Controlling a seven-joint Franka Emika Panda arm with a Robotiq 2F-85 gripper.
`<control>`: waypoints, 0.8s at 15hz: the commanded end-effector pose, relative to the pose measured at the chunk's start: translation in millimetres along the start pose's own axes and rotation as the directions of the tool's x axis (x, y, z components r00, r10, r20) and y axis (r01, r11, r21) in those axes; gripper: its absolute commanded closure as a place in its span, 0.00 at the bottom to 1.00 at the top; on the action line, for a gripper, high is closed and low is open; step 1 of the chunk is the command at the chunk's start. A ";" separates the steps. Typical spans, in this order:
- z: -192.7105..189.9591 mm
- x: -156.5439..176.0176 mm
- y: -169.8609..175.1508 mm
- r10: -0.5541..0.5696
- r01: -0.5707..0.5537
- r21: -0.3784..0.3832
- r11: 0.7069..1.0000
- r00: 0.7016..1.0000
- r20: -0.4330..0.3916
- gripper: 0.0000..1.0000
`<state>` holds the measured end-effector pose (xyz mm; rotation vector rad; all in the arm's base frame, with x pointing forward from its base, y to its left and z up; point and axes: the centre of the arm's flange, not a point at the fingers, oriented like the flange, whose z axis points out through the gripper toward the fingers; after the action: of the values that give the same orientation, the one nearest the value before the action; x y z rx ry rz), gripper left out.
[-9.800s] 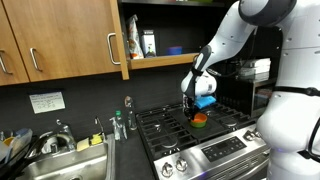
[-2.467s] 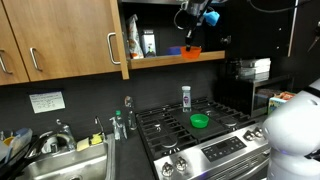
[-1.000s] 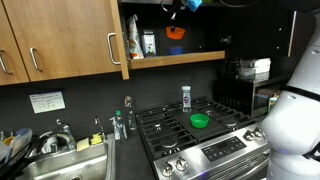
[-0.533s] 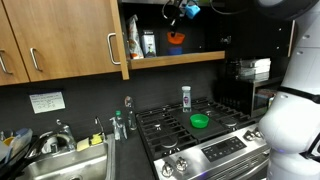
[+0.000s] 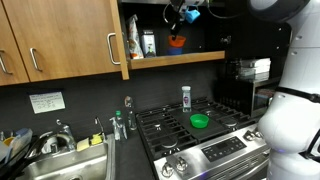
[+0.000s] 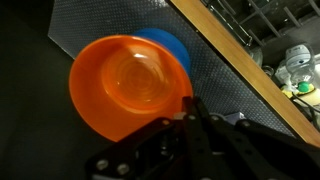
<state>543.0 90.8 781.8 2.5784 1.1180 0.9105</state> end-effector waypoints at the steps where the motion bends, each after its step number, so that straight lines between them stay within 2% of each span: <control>1: 0.1 9.0 5.9 0.014 -0.014 -0.006 1.000 1.000 -0.016 0.99; 12: -5.5 24.7 6.8 -0.003 0.002 -0.028 1.000 0.999 -0.039 0.99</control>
<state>548.4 96.6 790.3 2.5642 1.1138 0.9487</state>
